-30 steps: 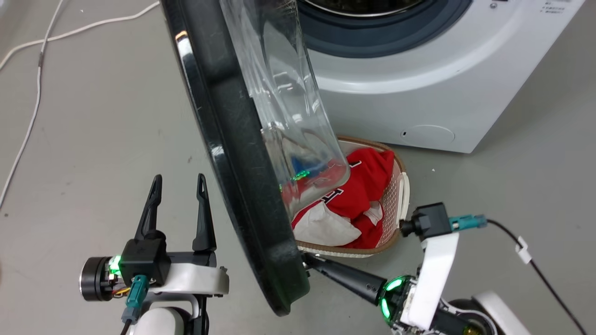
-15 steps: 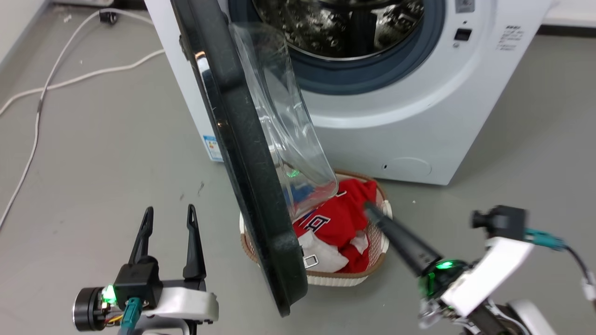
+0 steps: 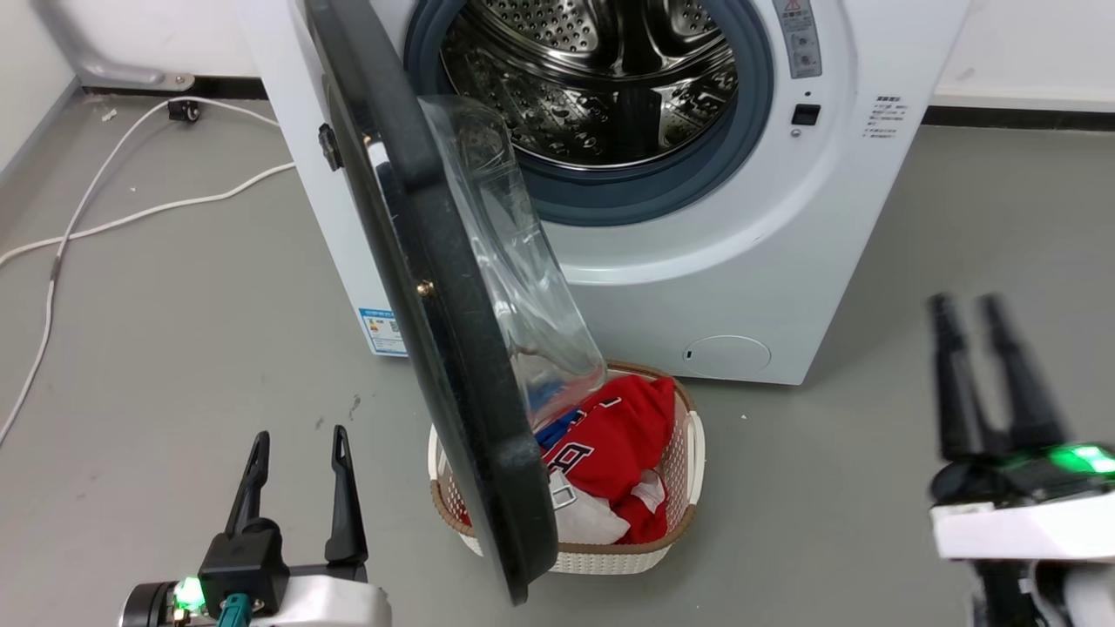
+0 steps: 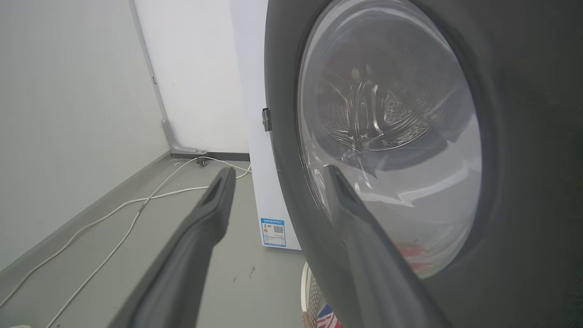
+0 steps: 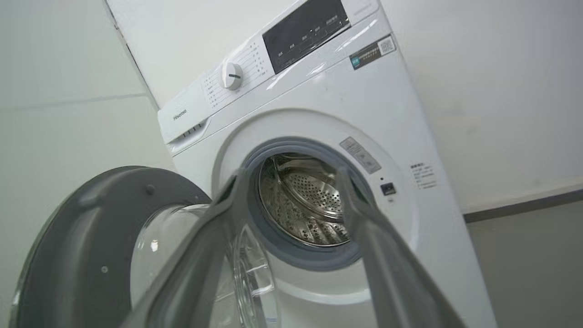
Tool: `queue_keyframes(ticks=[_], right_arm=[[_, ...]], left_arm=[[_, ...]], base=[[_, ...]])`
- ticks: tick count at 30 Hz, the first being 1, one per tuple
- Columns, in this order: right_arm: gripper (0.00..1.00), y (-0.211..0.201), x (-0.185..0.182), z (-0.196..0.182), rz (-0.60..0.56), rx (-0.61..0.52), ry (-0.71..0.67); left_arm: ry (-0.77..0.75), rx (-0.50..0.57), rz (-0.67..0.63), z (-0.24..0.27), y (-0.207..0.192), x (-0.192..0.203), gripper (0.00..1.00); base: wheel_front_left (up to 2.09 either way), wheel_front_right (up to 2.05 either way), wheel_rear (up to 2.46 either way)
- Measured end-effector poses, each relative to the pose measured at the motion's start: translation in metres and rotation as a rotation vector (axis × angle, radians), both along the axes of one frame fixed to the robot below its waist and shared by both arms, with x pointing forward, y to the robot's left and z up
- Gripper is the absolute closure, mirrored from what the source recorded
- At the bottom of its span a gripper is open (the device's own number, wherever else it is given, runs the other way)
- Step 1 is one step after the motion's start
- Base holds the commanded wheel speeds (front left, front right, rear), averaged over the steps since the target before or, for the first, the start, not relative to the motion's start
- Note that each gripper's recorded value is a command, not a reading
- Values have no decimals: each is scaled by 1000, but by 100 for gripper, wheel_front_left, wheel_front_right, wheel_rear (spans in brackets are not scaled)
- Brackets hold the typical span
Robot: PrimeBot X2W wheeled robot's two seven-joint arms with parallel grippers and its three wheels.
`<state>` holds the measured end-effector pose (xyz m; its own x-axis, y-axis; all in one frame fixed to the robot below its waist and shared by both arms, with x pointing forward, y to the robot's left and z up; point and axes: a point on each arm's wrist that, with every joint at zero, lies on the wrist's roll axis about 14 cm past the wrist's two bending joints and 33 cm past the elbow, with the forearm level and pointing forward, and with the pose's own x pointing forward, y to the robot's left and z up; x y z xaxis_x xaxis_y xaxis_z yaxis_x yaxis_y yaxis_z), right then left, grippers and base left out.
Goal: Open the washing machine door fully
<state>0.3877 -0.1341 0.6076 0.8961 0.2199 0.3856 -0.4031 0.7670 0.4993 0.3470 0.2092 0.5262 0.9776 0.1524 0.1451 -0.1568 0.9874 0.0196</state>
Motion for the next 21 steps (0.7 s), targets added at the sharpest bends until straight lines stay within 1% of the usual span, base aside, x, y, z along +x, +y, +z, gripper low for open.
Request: queue_keyframes(ticks=[2,4,5,9,12,15,21], right_arm=[[0,-16,-2,15,-110,-122,-84],[0,-21,-7,24,-185,-236,-137],[0,-22,-13,26,-235,-314,-159],[0,-27,-21,23,-311,-453,-171],[0,-33,-26,10,-341,-518,-134],[0,-36,-29,-11,-341,-555,-70],[0,-36,-36,-46,-315,-584,36]], left_arm=[[1,0,-2,0,0,-1,0],[-1,0,-6,0,-2,-1,0],[-2,-1,-9,1,-2,-1,0],[0,-1,-14,0,-4,-2,0],[-3,-1,-17,1,-5,-2,0],[-2,-2,-21,0,-6,-3,0],[-4,-6,-26,1,-7,-3,0]], base=[[0,0,0],[0,0,0],[0,0,0],[0,0,0],[0,0,0],[0,0,0],[0,0,0]])
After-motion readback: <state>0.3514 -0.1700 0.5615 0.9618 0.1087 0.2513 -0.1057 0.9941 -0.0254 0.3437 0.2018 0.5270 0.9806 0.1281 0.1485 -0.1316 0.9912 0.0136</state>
